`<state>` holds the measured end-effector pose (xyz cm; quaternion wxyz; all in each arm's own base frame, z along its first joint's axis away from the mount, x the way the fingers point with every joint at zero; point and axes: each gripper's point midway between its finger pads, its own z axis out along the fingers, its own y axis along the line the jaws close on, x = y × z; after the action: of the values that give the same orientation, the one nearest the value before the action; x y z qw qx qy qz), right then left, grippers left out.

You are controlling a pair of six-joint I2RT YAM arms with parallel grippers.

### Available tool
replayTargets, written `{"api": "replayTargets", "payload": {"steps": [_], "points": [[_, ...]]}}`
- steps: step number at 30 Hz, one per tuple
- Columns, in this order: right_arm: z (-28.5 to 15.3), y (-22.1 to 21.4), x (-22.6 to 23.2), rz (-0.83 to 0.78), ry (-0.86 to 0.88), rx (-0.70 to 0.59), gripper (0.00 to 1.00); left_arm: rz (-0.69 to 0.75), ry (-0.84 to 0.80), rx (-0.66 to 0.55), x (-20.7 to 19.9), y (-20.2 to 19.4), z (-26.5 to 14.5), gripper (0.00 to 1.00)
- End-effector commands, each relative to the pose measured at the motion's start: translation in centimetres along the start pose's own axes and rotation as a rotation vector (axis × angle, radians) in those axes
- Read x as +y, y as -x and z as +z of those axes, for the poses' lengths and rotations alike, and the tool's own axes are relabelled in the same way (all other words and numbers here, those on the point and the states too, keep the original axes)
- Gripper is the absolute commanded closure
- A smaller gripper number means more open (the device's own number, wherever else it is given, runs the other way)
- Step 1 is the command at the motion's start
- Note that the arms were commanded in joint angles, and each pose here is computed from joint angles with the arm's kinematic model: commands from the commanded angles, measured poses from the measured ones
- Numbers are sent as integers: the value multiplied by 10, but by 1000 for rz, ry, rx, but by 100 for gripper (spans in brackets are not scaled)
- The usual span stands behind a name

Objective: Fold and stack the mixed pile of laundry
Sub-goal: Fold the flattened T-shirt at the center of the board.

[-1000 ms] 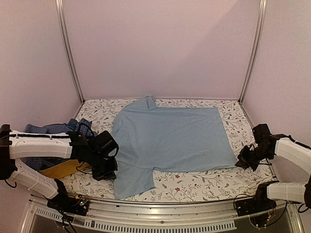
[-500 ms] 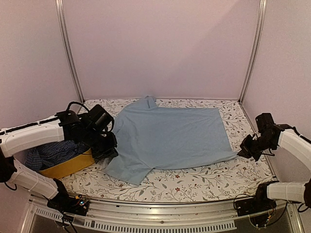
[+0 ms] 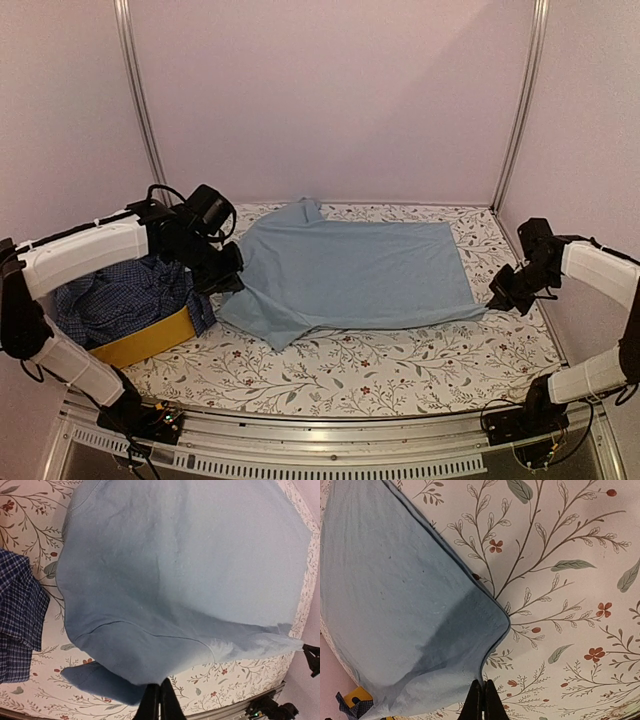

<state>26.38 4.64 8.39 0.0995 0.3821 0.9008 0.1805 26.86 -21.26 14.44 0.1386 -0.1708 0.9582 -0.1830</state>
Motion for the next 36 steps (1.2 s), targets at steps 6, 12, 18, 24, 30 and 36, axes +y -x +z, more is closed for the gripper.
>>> {"api": "replayTargets", "payload": {"steps": [6,12,18,24,30,36], "points": [[16,24,16,-9,-6,-6,100,61,5,-5,-13,38,13,100],[26,37,27,-11,-13,3,100,69,16,-4,-17,58,25,100],[38,51,28,6,-27,15,100,89,28,0,-25,79,39,100],[48,65,30,20,-39,22,100,91,43,16,-25,94,56,100],[55,74,38,17,-32,34,100,87,45,20,-23,109,67,100],[64,81,44,13,-33,50,100,102,48,26,-26,119,77,100]]}}
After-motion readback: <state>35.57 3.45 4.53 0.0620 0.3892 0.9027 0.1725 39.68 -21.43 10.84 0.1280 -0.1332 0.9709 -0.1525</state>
